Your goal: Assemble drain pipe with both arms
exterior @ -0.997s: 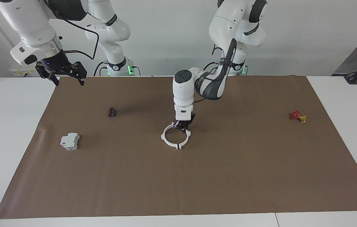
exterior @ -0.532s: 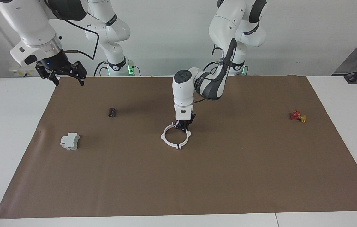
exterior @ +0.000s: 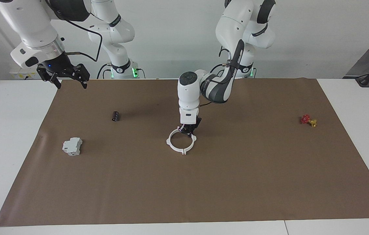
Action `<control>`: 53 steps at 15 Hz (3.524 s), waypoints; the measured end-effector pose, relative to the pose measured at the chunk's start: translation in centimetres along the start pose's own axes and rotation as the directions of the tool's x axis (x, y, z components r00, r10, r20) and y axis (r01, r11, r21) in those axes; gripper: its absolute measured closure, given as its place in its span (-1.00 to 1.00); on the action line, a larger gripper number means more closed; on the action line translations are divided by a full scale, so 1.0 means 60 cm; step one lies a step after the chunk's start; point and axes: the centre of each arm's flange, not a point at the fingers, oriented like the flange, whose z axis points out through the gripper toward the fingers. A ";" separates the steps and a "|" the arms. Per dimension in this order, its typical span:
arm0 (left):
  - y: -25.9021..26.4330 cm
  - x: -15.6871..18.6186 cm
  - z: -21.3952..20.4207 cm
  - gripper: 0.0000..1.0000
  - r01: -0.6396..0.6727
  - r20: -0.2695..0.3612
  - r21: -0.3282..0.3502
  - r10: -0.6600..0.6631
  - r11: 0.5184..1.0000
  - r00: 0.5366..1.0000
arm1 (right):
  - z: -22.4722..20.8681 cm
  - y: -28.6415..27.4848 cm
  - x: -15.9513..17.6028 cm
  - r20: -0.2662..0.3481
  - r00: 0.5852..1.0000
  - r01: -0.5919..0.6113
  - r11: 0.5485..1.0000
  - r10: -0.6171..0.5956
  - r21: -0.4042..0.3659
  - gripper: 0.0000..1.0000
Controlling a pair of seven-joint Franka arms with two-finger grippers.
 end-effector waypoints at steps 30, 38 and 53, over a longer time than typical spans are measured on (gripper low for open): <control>-0.143 0.238 -0.248 -1.00 -0.176 0.077 0.119 0.167 0.977 0.983 | 0.000 0.000 0.000 0.000 1.000 0.000 1.000 0.000 0.000 -1.00; -0.517 0.534 -0.392 -1.00 -0.458 0.228 0.049 0.436 0.888 0.870 | 0.000 0.000 0.000 0.000 1.000 0.000 1.000 0.000 0.000 -1.00; -0.575 0.522 -0.428 -1.00 -0.565 0.228 0.005 0.549 0.825 0.804 | 0.000 0.000 0.000 0.000 1.000 0.000 1.000 0.000 0.000 -1.00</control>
